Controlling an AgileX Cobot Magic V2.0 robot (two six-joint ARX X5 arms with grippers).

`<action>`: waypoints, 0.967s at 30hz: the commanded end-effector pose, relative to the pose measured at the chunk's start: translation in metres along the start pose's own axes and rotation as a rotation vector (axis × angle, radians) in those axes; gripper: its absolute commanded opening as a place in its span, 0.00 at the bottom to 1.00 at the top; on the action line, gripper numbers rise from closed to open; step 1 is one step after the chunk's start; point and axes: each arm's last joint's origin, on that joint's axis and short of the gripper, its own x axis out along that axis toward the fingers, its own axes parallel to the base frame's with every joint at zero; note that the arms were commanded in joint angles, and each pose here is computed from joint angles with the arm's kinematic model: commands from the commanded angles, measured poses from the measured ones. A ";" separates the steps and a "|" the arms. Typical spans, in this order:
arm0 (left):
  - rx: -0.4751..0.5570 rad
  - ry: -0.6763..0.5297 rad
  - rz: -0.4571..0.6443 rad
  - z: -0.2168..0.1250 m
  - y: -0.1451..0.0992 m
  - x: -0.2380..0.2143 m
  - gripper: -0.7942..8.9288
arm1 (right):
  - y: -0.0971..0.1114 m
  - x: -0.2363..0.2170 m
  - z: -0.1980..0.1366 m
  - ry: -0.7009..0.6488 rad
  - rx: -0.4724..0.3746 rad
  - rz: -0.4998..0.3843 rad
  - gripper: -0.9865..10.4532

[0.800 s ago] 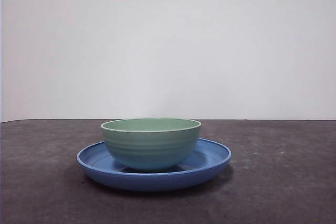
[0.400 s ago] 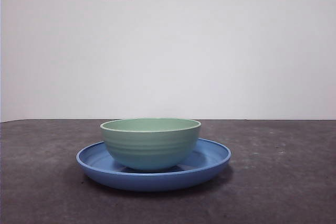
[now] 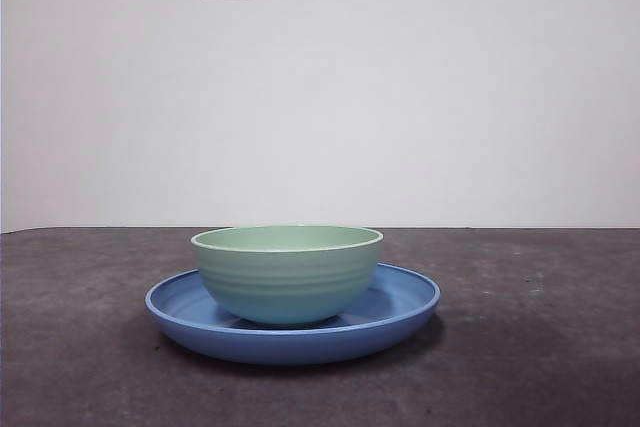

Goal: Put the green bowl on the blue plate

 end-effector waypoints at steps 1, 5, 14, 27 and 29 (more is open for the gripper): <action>-0.003 0.026 0.009 -0.007 0.001 0.002 0.11 | -0.005 0.001 -0.018 -0.052 -0.021 -0.144 0.11; -0.004 0.026 0.009 -0.007 0.001 0.002 0.11 | -0.012 0.001 -0.042 -0.028 0.016 -0.346 0.11; -0.003 0.026 0.009 -0.007 0.001 0.002 0.11 | -0.014 0.001 -0.064 0.065 0.037 -0.446 0.11; -0.004 0.026 0.009 -0.007 0.001 0.002 0.11 | -0.013 0.001 -0.065 0.081 0.041 -0.440 0.11; -0.003 0.026 0.009 -0.007 0.001 0.002 0.11 | -0.013 0.001 -0.064 0.071 0.039 -0.441 0.11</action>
